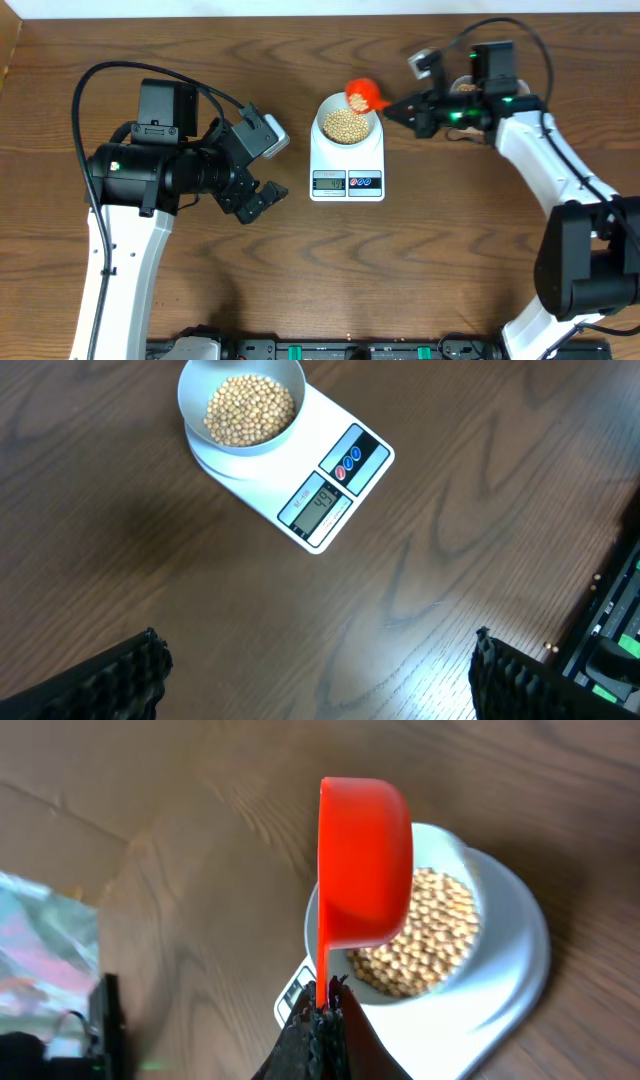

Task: Scoop item into bowl and weigh 50g on scale
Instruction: 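Lift the filled scoop and carry it left over the bowl, then tilt the scoop over the bowl and pour a small amount in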

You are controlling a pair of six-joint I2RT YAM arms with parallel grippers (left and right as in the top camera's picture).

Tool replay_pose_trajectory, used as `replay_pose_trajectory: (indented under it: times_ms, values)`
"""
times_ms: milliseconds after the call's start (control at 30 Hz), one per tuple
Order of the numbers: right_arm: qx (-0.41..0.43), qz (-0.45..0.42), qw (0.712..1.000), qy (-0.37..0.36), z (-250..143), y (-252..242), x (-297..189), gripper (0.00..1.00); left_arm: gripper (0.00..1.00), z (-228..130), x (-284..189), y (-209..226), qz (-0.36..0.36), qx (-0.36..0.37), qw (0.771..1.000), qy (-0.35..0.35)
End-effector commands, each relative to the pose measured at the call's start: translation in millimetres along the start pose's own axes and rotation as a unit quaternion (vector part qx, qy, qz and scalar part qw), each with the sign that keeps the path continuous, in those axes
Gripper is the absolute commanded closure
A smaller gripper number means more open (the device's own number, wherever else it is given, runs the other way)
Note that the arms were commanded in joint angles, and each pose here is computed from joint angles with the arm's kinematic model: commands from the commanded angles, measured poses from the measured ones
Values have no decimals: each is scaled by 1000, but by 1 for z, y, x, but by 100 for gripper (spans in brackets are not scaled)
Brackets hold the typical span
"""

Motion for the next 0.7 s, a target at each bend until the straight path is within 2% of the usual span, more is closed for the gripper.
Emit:
replay_pose_trajectory:
  times_ms: [0,100,500,667]
  values:
    - [-59,-38,997,18,-3,0,13,99,2,6,-6,1,3,-2,1000,-11]
    - [-80,-68,994,30,-6,-5,20,99,2,6,-6,1,3,-2,1000,-11]
    - [-126,-70,989,18,4,2,22,99,2,6,-6,1,3,-2,1000,-11]
    - [-150,-106,982,32,1,-9,21,99,2,6,-6,1,3,-2,1000,-11]
Point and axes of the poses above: each gripper's point midway between its finger pads, its own x axis out along the fingers, its own y axis along the line the jaws close on, z = x × y, the point moved 1 cm from there along -x, back along the fingers, and after that the axes turned 1 degree about x, right-handed, at the moved point
